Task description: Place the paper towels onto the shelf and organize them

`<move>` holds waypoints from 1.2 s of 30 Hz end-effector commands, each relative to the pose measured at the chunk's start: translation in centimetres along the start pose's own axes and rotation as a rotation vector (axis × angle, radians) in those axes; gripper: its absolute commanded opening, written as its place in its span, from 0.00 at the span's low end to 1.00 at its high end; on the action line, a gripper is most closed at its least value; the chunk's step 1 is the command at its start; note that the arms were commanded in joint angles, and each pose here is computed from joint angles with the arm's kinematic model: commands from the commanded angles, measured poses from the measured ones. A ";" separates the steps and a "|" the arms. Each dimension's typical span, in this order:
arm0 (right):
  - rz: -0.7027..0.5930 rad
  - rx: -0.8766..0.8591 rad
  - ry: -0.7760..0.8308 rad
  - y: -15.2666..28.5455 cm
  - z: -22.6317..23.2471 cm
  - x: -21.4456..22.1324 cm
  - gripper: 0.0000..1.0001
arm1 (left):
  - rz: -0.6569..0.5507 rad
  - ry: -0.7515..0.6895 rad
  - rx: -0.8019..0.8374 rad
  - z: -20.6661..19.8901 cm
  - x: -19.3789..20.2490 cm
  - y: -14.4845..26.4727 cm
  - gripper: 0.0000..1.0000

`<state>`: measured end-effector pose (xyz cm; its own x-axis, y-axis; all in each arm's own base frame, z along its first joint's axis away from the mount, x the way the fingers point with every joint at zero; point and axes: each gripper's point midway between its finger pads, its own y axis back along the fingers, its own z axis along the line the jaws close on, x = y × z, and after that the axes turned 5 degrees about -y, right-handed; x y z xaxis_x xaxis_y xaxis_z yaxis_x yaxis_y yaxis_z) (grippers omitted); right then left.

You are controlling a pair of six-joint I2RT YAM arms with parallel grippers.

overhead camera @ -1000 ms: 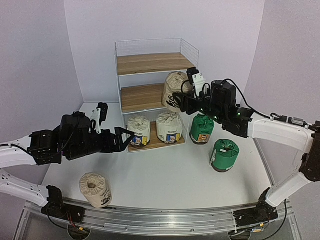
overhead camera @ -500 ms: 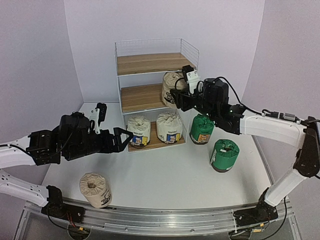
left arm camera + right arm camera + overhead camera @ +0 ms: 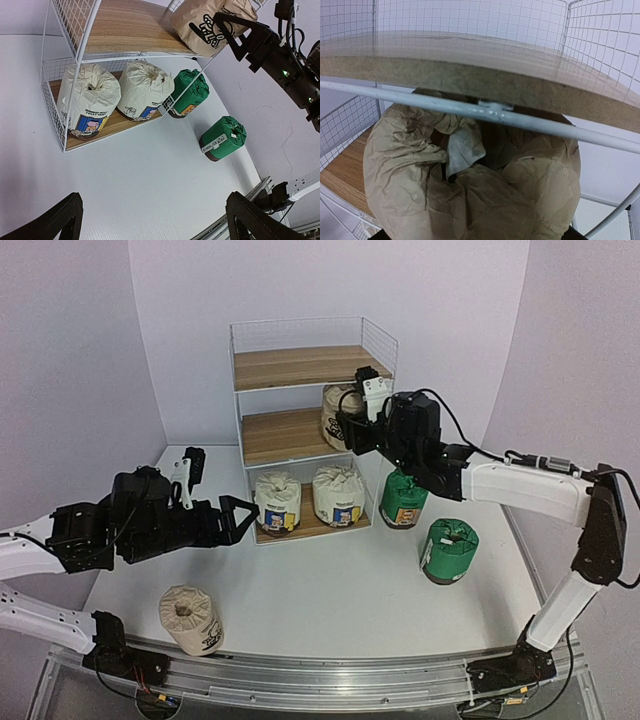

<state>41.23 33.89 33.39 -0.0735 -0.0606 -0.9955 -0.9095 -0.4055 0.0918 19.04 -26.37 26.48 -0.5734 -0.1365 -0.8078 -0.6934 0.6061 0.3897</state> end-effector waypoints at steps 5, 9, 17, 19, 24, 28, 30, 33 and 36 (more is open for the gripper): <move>-0.113 0.041 -0.044 -0.7 -0.2 -3.9 0.00 | -0.022 0.023 -0.011 0.7 -0.3 0.6 1.00; -0.107 0.057 -0.045 -1.3 -0.3 -3.6 0.01 | -0.022 0.030 -0.010 0.8 -0.1 0.6 1.00; -0.098 0.086 -0.042 -2.3 -0.3 -3.0 0.07 | -0.015 0.041 -0.001 0.9 0.2 0.8 1.00; -0.098 0.089 -0.048 -2.3 -0.4 -3.0 0.12 | -0.015 0.044 -0.001 0.9 0.2 0.8 1.00; -0.099 0.110 -0.059 -1.8 -1.0 -3.0 0.42 | -0.014 0.048 -0.002 1.0 0.3 0.9 1.00; -0.102 0.104 -0.063 -1.3 -1.1 -3.2 0.59 | -0.010 0.049 -0.005 1.0 0.3 0.8 1.00; -0.104 0.105 -0.068 -1.1 -1.2 -3.3 0.65 | -0.007 0.053 -0.007 1.0 0.3 0.8 1.00; -0.103 0.098 -0.070 -0.9 -1.1 -3.3 0.75 | 0.000 0.057 -0.001 0.8 0.3 0.9 1.00; -0.103 0.095 -0.076 -0.7 -1.2 -3.3 0.87 | 0.007 0.059 -0.012 1.0 0.5 0.9 1.00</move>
<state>43.52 34.34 33.10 -0.0651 -0.0363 -0.9972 -0.9422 -0.3269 0.0735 18.60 -25.44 25.55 -0.5971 -0.1659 -0.7849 -0.6910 0.6033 0.3981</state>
